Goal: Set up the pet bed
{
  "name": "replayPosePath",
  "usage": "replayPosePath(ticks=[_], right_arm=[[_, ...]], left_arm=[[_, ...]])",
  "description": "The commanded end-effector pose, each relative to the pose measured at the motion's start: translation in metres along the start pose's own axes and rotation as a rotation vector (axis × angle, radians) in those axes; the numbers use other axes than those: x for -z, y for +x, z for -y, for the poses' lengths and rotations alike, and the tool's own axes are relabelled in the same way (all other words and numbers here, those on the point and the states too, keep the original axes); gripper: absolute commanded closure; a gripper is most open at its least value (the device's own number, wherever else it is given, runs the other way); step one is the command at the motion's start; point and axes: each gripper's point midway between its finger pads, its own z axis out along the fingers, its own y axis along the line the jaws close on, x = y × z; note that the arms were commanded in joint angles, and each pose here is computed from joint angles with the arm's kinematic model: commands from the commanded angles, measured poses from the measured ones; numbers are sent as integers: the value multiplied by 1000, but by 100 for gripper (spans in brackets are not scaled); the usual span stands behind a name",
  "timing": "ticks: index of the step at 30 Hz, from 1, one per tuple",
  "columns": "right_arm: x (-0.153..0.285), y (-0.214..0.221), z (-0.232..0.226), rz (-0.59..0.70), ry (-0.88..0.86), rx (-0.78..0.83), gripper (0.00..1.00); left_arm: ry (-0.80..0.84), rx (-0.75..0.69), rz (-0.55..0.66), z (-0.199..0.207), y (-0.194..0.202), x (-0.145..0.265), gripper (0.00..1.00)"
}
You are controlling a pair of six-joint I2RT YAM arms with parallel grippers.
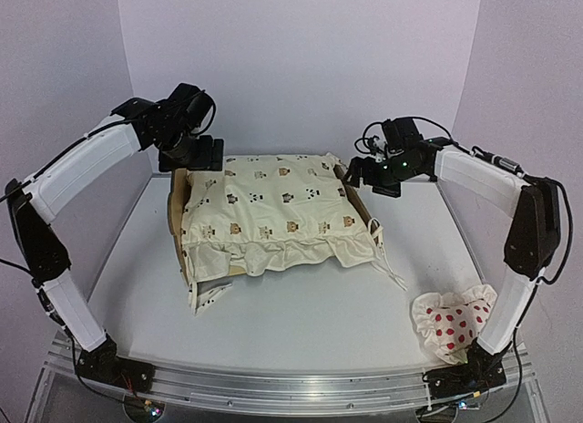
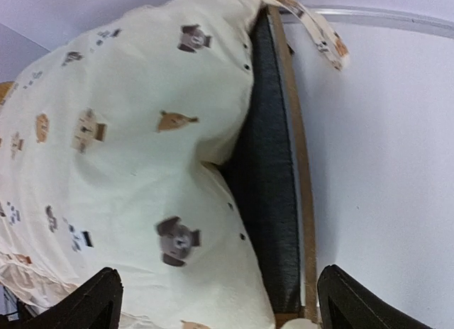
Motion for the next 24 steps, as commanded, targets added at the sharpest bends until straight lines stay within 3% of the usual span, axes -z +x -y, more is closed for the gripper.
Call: replayPosePath(ticks=[1, 11, 15, 20, 24], right_arm=[[-11, 36, 29, -85, 89, 35, 7], [-40, 84, 57, -218, 153, 47, 35], [-42, 94, 64, -238, 177, 55, 49], [-37, 107, 74, -253, 214, 56, 72], [-28, 127, 79, -277, 229, 34, 83]], left_arm=[[-103, 32, -42, -34, 39, 15, 5], [-7, 43, -141, -31, 102, -1, 14], [-19, 45, -155, -33, 113, -9, 25], [-19, 39, -144, -33, 116, -17, 47], [-17, 12, -118, -31, 112, -23, 53]])
